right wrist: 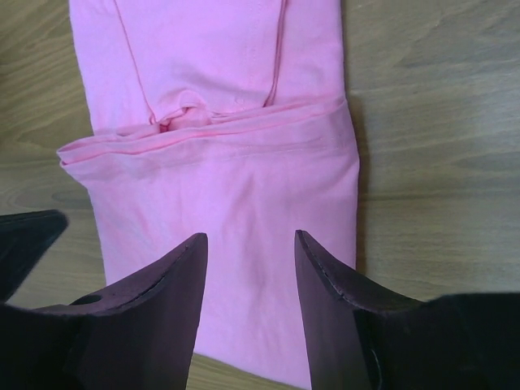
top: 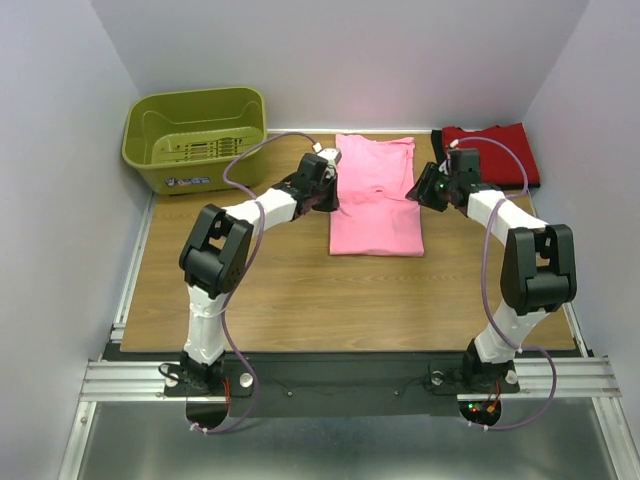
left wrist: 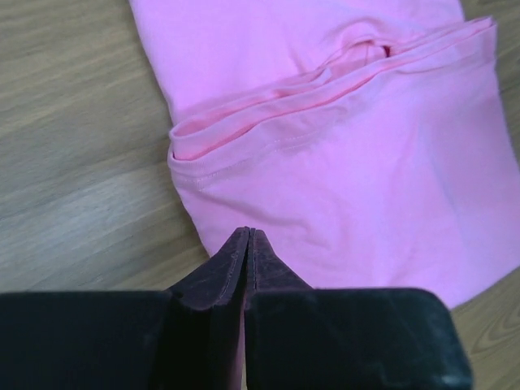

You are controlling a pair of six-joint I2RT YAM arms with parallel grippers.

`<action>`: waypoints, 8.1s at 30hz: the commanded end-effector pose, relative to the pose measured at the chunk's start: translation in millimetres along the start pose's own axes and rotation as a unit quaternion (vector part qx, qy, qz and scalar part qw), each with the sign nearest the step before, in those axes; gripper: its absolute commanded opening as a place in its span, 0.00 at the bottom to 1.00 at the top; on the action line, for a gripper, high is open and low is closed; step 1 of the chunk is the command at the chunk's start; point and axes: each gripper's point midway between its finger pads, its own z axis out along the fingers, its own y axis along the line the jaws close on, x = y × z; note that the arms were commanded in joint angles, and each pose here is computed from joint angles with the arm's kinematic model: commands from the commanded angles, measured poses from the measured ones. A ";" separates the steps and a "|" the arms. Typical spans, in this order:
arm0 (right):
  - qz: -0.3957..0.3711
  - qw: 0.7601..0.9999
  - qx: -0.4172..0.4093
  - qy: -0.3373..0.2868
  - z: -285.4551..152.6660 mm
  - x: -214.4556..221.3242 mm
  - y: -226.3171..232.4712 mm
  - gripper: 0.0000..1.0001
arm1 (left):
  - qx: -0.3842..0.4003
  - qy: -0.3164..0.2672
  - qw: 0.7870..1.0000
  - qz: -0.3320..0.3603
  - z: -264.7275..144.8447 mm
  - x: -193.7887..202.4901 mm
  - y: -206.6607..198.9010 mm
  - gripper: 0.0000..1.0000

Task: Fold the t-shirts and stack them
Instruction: Fold the tshirt

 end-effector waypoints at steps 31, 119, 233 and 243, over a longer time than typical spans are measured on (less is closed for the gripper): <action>-0.001 0.958 -0.274 0.083 -22.9 61.2 93.0 0.46 | 0.095 -0.042 0.992 -0.076 -56.2 -20.1 -59.6 0.34; 0.006 0.955 -0.274 0.116 70.4 38.4 39.7 0.05 | 0.034 0.060 0.990 -0.127 20.0 35.9 36.6 0.10; -0.087 0.932 0.261 0.235 -38.5 220.5 -75.9 0.26 | -0.144 0.234 0.962 -0.001 -97.6 178.7 8.3 0.00; -0.101 0.943 0.236 0.212 -62.1 205.6 -59.5 0.01 | -0.141 0.236 0.961 0.000 -118.5 175.5 6.7 0.00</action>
